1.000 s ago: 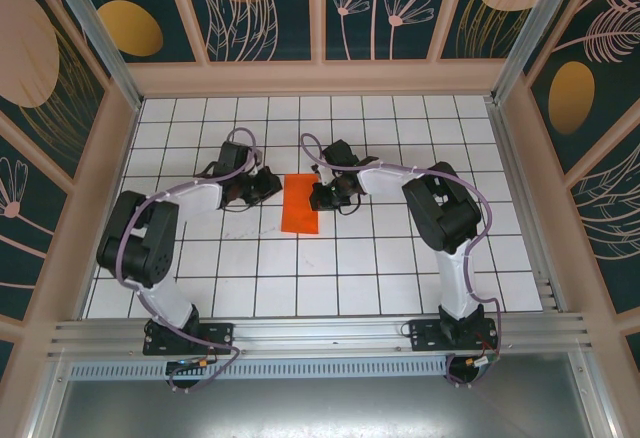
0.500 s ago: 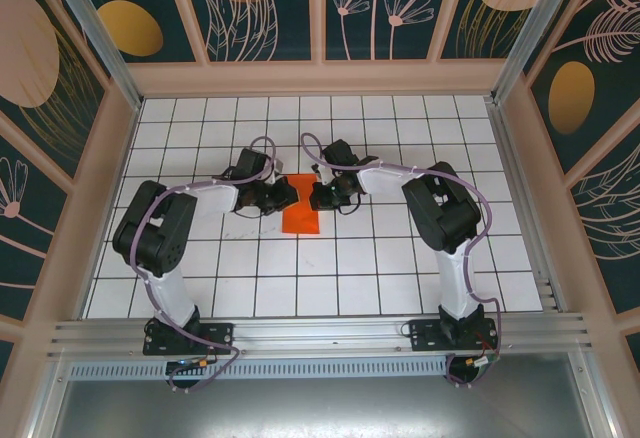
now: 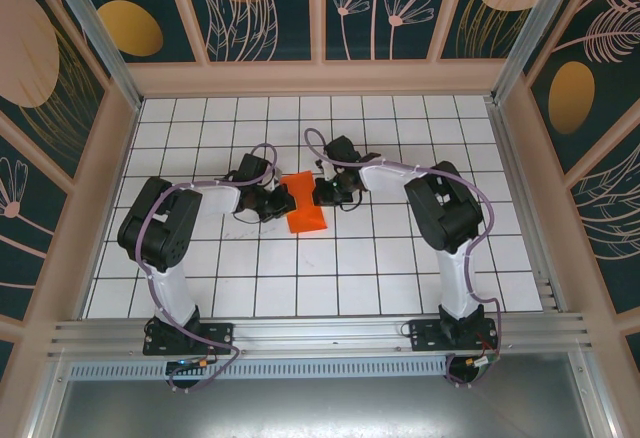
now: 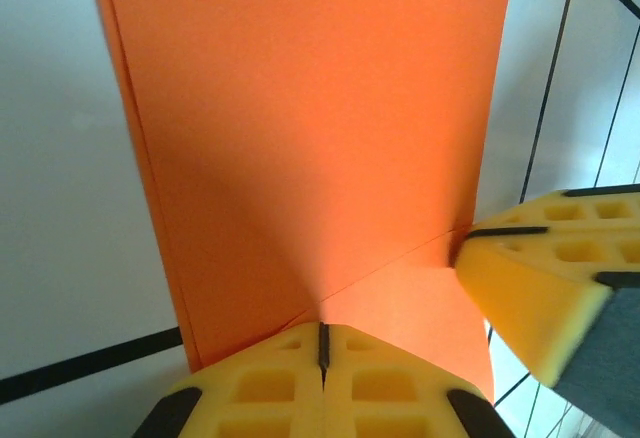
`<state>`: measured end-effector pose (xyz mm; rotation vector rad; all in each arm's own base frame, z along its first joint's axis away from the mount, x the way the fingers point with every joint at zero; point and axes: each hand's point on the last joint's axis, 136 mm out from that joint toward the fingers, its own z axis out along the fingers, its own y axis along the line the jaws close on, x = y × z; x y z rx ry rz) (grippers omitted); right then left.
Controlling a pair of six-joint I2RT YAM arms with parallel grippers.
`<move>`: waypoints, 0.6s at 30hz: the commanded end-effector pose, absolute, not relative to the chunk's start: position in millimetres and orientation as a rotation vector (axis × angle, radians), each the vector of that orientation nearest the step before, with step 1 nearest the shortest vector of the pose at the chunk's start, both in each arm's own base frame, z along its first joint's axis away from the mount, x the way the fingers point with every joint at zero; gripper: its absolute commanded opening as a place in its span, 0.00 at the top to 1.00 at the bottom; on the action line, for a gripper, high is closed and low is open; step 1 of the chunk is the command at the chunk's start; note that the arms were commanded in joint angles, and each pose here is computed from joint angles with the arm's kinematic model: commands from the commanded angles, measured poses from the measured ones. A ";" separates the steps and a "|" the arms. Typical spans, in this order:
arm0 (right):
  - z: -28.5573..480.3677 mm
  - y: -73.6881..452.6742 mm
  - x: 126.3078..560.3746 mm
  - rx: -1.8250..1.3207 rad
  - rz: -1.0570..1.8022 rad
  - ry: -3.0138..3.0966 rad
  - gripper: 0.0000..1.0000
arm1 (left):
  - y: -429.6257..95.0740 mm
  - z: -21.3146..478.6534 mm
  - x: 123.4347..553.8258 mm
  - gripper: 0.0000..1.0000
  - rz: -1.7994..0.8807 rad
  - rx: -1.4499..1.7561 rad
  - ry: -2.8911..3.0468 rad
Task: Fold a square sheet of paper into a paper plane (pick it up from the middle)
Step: Fold the triangle a second time at the center of the table.
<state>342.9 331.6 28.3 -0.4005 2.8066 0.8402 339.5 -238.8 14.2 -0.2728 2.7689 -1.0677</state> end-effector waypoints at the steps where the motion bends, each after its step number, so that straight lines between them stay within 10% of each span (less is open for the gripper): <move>1: 58.6 335.3 332.4 -0.345 0.869 2.786 0.99 | -228.4 -8.2 326.6 0.99 -0.988 -0.292 2.836; 18: 29.3 359.9 298.0 -0.315 0.868 2.912 1.00 | -219.7 -15.9 325.1 1.00 -0.919 -0.356 2.851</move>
